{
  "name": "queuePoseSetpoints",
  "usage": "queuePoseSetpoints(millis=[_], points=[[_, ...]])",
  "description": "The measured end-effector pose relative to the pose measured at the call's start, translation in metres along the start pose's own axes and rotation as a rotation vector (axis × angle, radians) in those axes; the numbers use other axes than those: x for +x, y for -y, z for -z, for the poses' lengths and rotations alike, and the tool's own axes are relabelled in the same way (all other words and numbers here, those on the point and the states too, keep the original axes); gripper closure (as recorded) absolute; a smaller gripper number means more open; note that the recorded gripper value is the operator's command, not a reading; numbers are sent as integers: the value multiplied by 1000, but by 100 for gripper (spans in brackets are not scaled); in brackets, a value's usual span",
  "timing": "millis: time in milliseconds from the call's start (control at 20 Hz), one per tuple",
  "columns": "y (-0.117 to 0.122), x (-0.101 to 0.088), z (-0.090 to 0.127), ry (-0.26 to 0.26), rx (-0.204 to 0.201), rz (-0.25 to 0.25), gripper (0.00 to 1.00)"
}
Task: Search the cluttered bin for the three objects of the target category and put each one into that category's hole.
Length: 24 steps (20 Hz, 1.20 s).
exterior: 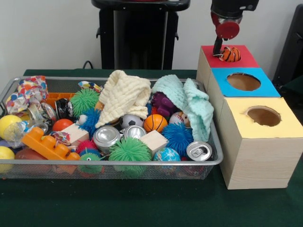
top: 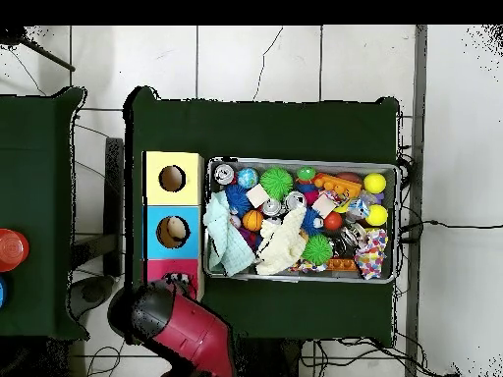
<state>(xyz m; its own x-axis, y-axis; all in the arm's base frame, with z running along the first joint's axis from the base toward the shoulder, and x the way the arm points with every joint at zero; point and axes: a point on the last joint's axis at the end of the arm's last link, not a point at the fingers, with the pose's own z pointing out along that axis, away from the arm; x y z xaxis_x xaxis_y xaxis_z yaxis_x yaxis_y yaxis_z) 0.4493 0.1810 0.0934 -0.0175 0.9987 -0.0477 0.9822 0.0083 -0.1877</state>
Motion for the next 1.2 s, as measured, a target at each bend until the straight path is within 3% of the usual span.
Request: queuePoseSetpoints(millis=[300, 450, 600, 700, 750, 900, 1000, 1200], points=[[7, -24, 7, 79, 36, 84, 100], [-1, -42, 17, 130, 25, 148, 100], [-13, -58, 26, 152, 9, 177, 100], [-21, -71, 34, 161, -2, 183, 100], [-34, -90, 46, 166, -13, 180, 100], [-43, -101, 54, 162, -16, 173, 100], [-60, -116, 72, 138, -13, 161, 100], [-74, -118, 87, 117, 5, 168, 100]])
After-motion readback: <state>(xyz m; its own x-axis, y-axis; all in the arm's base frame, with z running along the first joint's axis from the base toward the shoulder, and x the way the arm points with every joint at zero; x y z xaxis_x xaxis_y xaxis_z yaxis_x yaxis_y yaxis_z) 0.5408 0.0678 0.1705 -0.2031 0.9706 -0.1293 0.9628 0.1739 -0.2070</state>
